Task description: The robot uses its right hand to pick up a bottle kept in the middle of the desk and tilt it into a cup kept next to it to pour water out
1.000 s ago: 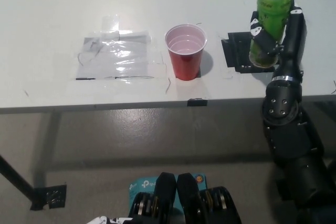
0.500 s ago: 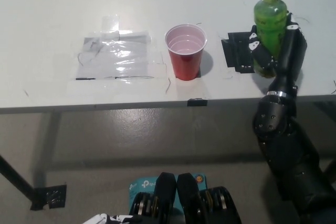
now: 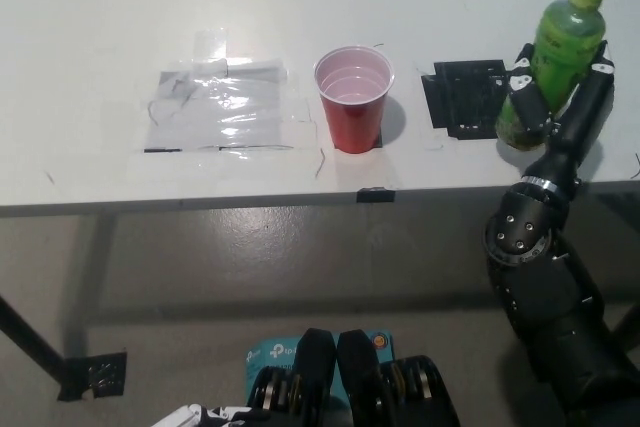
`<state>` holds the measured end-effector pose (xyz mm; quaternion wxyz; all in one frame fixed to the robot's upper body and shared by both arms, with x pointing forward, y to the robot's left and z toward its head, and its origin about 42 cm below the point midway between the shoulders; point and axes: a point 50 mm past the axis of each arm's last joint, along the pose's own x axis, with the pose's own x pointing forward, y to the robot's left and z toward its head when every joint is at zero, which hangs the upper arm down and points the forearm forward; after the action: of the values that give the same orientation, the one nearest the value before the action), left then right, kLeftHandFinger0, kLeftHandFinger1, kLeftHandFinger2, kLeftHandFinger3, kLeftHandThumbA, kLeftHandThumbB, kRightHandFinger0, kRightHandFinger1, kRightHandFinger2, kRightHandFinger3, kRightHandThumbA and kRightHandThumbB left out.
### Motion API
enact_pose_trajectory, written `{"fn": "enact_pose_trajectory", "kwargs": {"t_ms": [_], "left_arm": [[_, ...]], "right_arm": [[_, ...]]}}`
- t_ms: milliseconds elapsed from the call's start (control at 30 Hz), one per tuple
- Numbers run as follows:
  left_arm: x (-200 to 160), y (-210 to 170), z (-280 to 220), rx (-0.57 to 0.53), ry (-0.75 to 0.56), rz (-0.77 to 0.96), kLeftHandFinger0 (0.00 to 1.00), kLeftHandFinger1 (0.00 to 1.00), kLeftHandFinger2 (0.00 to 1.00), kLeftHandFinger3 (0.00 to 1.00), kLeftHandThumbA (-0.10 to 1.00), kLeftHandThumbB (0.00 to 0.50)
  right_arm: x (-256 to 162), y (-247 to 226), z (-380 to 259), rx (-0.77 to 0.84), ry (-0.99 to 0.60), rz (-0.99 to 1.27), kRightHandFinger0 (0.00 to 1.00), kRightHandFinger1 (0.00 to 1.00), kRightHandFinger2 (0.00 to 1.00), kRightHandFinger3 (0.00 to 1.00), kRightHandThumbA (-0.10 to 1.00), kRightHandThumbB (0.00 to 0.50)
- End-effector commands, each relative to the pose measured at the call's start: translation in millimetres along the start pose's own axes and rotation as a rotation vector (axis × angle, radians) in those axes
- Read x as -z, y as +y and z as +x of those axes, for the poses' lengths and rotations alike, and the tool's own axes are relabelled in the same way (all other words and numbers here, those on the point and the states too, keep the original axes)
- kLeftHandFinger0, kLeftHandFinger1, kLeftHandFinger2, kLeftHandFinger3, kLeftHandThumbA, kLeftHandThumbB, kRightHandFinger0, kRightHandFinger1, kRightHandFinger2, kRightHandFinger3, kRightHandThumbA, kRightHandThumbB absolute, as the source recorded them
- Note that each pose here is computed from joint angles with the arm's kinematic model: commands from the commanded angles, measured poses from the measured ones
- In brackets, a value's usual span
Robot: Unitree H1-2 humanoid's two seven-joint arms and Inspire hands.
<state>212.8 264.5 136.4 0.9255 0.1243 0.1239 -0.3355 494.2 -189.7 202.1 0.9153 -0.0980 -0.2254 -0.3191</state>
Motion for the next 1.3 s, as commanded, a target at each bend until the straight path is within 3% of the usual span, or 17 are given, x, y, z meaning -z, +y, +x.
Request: {"fn": "enact_pose_trajectory", "kwargs": {"t_ms": [0, 167, 200, 267, 300, 333, 367, 467, 533, 900, 1000, 1067, 1100, 1133, 1200, 1233, 1267], "left_arm": [[-10, 4, -4, 0.003, -0.052, 0.038, 0.86, 0.89, 0.88, 1.00, 1.00, 0.500], [-13, 6, -4, -0.003, -0.052, 0.050, 0.87, 0.90, 0.88, 1.00, 1.00, 0.494], [-13, 7, -4, -0.003, -0.055, 0.051, 0.87, 0.90, 0.88, 1.00, 1.00, 0.498], [-15, 8, -3, 0.001, -0.057, 0.069, 0.88, 0.90, 0.89, 1.00, 1.00, 0.491], [-15, 8, -3, 0.000, -0.056, 0.067, 0.88, 0.90, 0.89, 1.00, 1.00, 0.489], [-15, 8, -3, 0.002, -0.053, 0.066, 0.88, 0.91, 0.89, 1.00, 1.00, 0.500], [-16, 9, -3, 0.004, -0.053, 0.070, 0.88, 0.91, 0.89, 1.00, 1.00, 0.500], [-18, 10, -3, 0.003, -0.059, 0.072, 0.88, 0.91, 0.89, 1.00, 1.00, 0.491], [-18, 10, -3, 0.000, -0.066, 0.068, 0.87, 0.90, 0.88, 1.00, 1.00, 0.474], [-18, 10, -2, 0.002, -0.063, 0.071, 0.86, 0.89, 0.87, 1.00, 1.00, 0.478], [-18, 10, -2, 0.002, -0.066, 0.061, 0.86, 0.89, 0.87, 1.00, 1.00, 0.465], [-17, 11, -3, 0.000, -0.065, 0.068, 0.86, 0.89, 0.87, 1.00, 1.00, 0.483], [-17, 11, -3, -0.001, -0.062, 0.070, 0.86, 0.89, 0.88, 1.00, 1.00, 0.486], [-17, 10, -3, -0.001, -0.063, 0.073, 0.86, 0.90, 0.88, 1.00, 1.00, 0.480], [-16, 9, -3, -0.007, -0.065, 0.066, 0.87, 0.90, 0.88, 1.00, 1.00, 0.480], [-16, 9, -3, -0.007, -0.065, 0.066, 0.87, 0.90, 0.88, 1.00, 1.00, 0.481], [-16, 9, -3, -0.004, -0.064, 0.072, 0.87, 0.90, 0.88, 1.00, 1.00, 0.482]], "right_arm": [[-32, 11, 19, 0.030, -0.054, 0.174, 0.00, 0.00, 0.07, 0.46, -0.10, 0.000], [-23, 13, 13, -0.019, -0.031, 0.153, 0.00, 0.00, 0.11, 0.55, -0.10, 0.000], [-21, 13, 12, -0.034, -0.035, 0.134, 0.00, 0.00, 0.17, 0.60, -0.10, 0.000], [-12, 13, 9, -0.080, -0.057, 0.066, 0.38, 0.47, 0.49, 0.82, -0.10, 0.017], [-11, 14, 8, -0.088, -0.059, 0.054, 0.45, 0.50, 0.52, 0.85, -0.10, 0.001], [-5, 13, 6, -0.126, -0.112, -0.026, 0.72, 0.79, 0.73, 1.00, 0.04, 0.000], [-2, 13, 5, -0.150, -0.110, -0.046, 0.81, 1.00, 0.91, 1.00, 0.16, 0.017], [3, 13, 4, -0.174, -0.124, -0.084, 0.86, 1.00, 1.00, 1.00, 0.19, 0.032], [6, 11, 3, -0.201, -0.152, -0.129, 0.99, 1.00, 1.00, 1.00, 0.27, 0.021], [8, 5, 5, -0.229, -0.209, -0.177, 0.96, 1.00, 1.00, 1.00, 0.20, 0.071], [9, 7, 4, -0.227, -0.175, -0.162, 1.00, 1.00, 1.00, 1.00, 0.29, 0.093], [12, 8, 3, -0.224, -0.133, -0.230, 1.00, 1.00, 1.00, 1.00, 0.56, 0.205], [13, 8, 3, -0.220, -0.123, -0.252, 1.00, 1.00, 1.00, 1.00, 0.59, 0.233], [15, 10, 4, -0.230, -0.083, -0.266, 1.00, 1.00, 1.00, 1.00, 0.73, 0.366], [16, 13, 5, -0.253, -0.045, -0.291, 1.00, 1.00, 1.00, 1.00, 0.83, 0.486], [16, 13, 5, -0.253, -0.044, -0.291, 1.00, 1.00, 1.00, 1.00, 0.84, 0.490], [19, 15, 8, -0.289, 0.019, -0.353, 1.00, 1.00, 1.00, 1.00, 0.96, 0.500]]}}
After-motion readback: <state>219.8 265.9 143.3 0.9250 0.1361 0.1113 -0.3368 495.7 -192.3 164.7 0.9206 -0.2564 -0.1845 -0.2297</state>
